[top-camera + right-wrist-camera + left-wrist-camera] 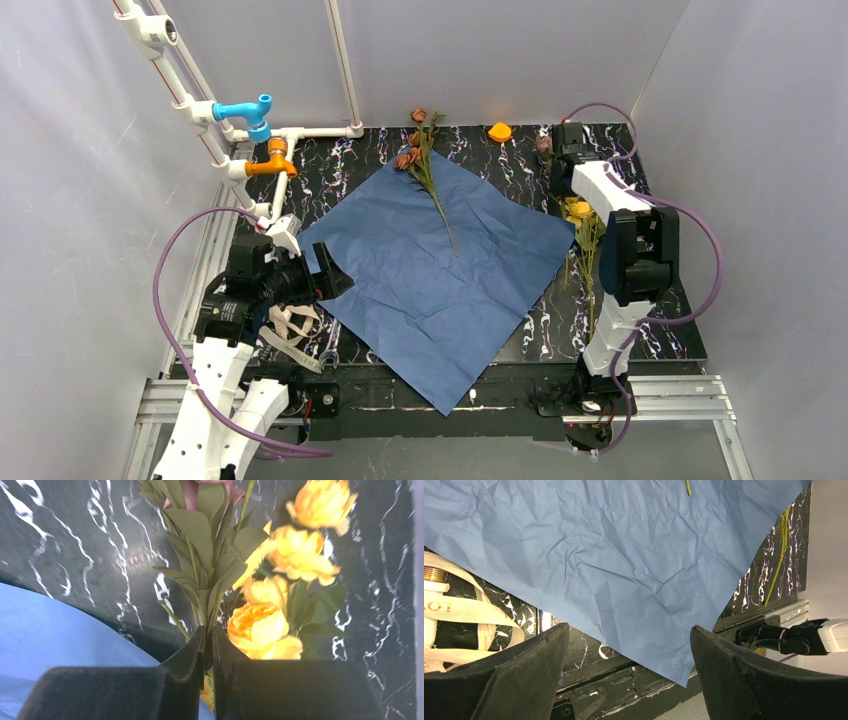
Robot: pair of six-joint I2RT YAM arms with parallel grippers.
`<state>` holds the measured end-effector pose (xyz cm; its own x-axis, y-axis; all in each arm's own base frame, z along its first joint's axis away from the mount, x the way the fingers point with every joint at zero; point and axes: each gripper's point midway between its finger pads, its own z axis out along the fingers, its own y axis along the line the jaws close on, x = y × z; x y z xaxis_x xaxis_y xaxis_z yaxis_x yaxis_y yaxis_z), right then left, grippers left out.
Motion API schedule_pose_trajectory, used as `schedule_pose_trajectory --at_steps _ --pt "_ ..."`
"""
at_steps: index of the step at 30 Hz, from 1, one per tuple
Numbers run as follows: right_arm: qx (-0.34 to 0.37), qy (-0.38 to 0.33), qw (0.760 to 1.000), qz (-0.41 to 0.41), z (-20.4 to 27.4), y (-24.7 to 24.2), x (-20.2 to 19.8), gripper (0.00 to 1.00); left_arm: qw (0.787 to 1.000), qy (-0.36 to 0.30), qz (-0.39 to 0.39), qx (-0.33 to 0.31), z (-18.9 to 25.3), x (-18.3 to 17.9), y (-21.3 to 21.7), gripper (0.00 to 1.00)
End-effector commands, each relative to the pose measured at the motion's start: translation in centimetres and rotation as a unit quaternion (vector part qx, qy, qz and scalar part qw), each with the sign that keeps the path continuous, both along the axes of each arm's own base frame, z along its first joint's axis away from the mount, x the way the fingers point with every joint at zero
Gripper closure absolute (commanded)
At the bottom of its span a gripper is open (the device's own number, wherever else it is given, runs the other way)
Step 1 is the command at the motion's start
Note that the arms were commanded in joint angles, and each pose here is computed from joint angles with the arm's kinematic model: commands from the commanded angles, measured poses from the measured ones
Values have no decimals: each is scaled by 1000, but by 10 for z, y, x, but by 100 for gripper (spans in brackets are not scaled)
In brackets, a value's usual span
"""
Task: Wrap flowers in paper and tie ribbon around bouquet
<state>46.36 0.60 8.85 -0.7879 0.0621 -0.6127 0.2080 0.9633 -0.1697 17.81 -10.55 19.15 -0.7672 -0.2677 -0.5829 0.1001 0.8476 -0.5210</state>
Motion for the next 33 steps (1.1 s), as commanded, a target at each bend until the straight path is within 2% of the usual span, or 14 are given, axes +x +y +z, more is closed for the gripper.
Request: schedule_pose_trajectory --at_steps 1,4,9,15,20,25,27,33 --pt "-3 -92 996 11 87 -2 23 89 1000 -1 -1 3 -1 0 1 11" --pt "14 -139 989 36 130 8 28 91 1000 -2 -2 3 -1 0 1 11" --pt "19 -227 973 33 205 9 25 94 1000 -3 -3 3 -1 0 1 11" --pt "82 -312 943 85 269 46 13 99 1000 -3 -2 3 -1 0 1 11" --pt "193 -288 920 184 256 137 10 99 1000 -3 -2 4 -1 0 1 11" --pt "287 -248 901 209 226 228 2 99 1000 -12 -9 3 4 2 0 10" --pt "306 -240 898 208 215 258 -1 99 1000 -21 -16 8 10 2 0 10" --pt "294 -234 915 148 176 307 10 99 999 -30 -3 27 6 9 7 8"
